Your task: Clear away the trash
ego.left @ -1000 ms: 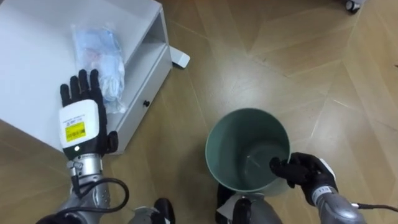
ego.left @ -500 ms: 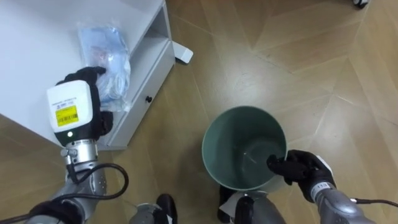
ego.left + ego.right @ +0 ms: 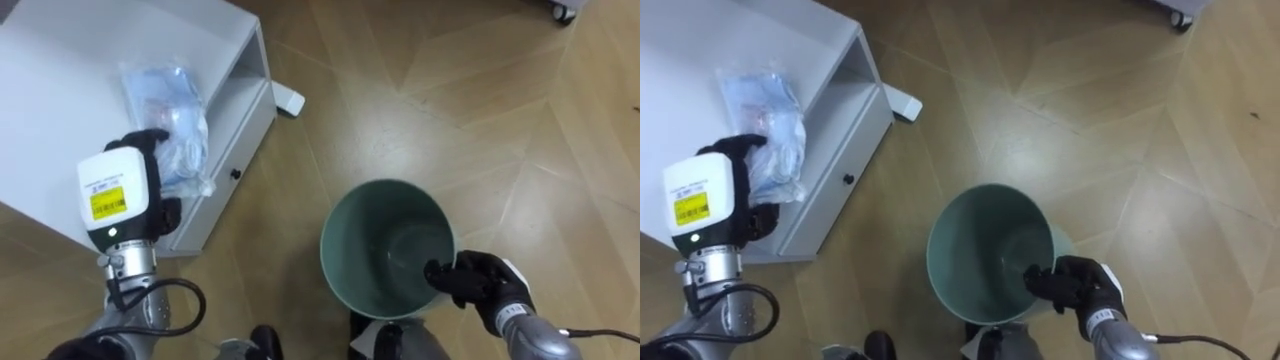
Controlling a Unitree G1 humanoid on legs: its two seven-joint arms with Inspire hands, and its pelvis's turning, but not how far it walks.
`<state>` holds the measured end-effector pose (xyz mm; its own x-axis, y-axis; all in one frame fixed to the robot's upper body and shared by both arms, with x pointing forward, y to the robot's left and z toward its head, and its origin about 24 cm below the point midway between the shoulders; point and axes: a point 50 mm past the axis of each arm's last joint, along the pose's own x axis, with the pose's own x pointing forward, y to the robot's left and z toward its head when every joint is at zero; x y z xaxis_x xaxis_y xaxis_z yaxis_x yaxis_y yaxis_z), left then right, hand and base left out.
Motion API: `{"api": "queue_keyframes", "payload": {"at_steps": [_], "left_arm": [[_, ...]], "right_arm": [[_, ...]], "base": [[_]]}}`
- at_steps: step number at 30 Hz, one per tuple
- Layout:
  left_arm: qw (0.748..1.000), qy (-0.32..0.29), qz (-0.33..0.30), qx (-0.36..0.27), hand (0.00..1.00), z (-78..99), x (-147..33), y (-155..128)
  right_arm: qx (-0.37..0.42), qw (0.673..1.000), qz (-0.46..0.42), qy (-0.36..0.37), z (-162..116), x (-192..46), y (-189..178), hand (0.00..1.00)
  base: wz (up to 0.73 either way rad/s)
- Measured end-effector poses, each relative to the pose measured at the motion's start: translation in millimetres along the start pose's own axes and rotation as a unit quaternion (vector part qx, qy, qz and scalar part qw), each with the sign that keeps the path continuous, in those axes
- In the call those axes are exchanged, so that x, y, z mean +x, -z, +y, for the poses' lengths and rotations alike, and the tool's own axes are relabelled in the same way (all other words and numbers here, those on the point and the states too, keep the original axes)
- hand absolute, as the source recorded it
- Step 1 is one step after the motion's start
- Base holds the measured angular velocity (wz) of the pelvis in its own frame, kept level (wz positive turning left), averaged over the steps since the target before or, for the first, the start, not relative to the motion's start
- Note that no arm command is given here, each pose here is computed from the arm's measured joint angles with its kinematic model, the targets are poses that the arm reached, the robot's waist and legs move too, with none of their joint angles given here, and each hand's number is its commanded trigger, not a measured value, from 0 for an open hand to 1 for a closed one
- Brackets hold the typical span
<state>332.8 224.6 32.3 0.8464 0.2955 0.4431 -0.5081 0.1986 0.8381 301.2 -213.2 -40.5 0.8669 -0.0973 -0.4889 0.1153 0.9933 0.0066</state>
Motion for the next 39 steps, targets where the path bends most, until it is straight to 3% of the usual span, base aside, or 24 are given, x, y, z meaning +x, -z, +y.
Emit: {"api": "queue_keyframes", "payload": {"at_steps": [7, 16, 21, 27, 39], "left_arm": [[0.999, 0.030, 0.036, -0.023, 1.00, -8.3, -18.4, 11], [0.993, 0.053, 0.026, -0.102, 1.00, -21.0, -38.7, -14], [0.983, 0.116, 0.030, -0.139, 1.00, -37.1, -71.6, -27], [0.971, 0.175, 0.007, -0.165, 1.00, -46.2, -95.8, -42], [0.947, 0.258, -0.045, -0.184, 1.00, -53.6, -116.1, -60]], "right_arm": [[-0.021, 1.000, 0.000, 0.000, 2, -4, 8, 1.00], [-0.060, 0.998, -0.005, -0.013, 17, -9, 20, 1.00], [-0.061, 0.998, -0.003, -0.026, 27, -13, 31, 1.00], [-0.054, 0.998, 0.003, -0.033, 34, -14, 35, 1.00], [-0.051, 0.998, 0.004, -0.039, 39, -15, 38, 1.00]], "base": [[-0.01], [-0.02], [-0.09], [-0.02], [0.00]]}}
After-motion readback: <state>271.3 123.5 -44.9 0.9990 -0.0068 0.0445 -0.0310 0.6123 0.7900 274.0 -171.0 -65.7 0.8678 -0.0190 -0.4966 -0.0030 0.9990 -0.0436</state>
